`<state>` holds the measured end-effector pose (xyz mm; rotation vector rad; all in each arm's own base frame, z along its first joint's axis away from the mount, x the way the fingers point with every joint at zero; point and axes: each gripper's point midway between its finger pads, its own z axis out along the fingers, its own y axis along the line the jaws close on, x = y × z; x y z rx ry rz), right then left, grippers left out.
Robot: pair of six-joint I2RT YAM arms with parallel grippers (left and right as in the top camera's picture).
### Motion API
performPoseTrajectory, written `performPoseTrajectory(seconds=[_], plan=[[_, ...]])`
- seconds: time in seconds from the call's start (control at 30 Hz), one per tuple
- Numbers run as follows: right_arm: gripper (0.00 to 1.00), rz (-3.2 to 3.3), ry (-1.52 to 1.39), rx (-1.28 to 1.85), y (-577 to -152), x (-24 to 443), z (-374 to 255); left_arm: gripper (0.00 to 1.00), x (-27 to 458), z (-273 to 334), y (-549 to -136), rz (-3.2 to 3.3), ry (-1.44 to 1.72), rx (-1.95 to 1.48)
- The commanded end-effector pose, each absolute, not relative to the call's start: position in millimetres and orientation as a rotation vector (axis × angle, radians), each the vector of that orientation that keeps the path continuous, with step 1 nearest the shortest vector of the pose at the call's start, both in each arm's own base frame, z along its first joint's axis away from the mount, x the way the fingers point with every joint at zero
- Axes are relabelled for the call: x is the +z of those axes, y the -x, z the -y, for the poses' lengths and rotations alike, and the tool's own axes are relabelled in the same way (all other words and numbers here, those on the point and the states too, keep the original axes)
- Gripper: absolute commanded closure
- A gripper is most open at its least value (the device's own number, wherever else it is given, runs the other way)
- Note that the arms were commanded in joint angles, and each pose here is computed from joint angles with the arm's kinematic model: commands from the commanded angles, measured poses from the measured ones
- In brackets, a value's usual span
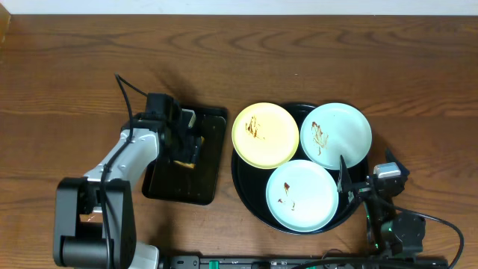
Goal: Clean dirty plates on tray and stack at the side
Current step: 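Lift the sponge with the left gripper off the tray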
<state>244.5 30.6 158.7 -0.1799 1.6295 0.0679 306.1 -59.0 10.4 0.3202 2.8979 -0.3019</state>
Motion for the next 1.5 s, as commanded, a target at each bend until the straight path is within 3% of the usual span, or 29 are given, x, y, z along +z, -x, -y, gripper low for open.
performPoseTrajectory(seconds=[0.0, 0.13, 0.17, 0.23, 0.57, 0.77, 1.03, 1.47], plan=[[0.01, -1.631, 0.165, 0.074, -244.4, 158.2, -28.7, 0.57, 12.0, 62.5, -311.7, -2.882, -0.341, -0.331], [0.01, -1.631, 0.165, 0.074, -244.4, 158.2, -28.7, 0.74, 12.5, 62.6, -314.2, -2.877, -0.309, -0.332], [0.01, -1.631, 0.165, 0.074, -244.4, 158.2, -28.7, 0.85, 12.6, 62.7, -314.8, -2.875, -0.307, -0.332], [0.01, -1.631, 0.165, 0.073, -244.4, 158.3, -28.6, 0.92, 13.0, 62.8, -316.5, -2.872, -0.284, -0.334], [0.01, -1.631, 0.165, 0.073, -244.4, 158.2, -28.6, 0.93, 26.2, 63.5, -321.9, -2.848, -0.110, -0.355], [0.01, -1.631, 0.165, 0.074, -244.4, 158.3, -28.7, 0.92, 99.9, 63.1, -319.3, -2.687, -0.019, -0.371], [0.01, -1.631, 0.165, 0.074, -244.4, 158.2, -28.7, 0.93, 172.6, 60.0, -275.7, -2.536, 0.077, -0.406], [0.01, -1.629, 0.163, 0.070, -244.5, 158.7, -28.1, 0.92, 156.0, 56.2, -250.4, -2.647, 0.096, -0.385]])
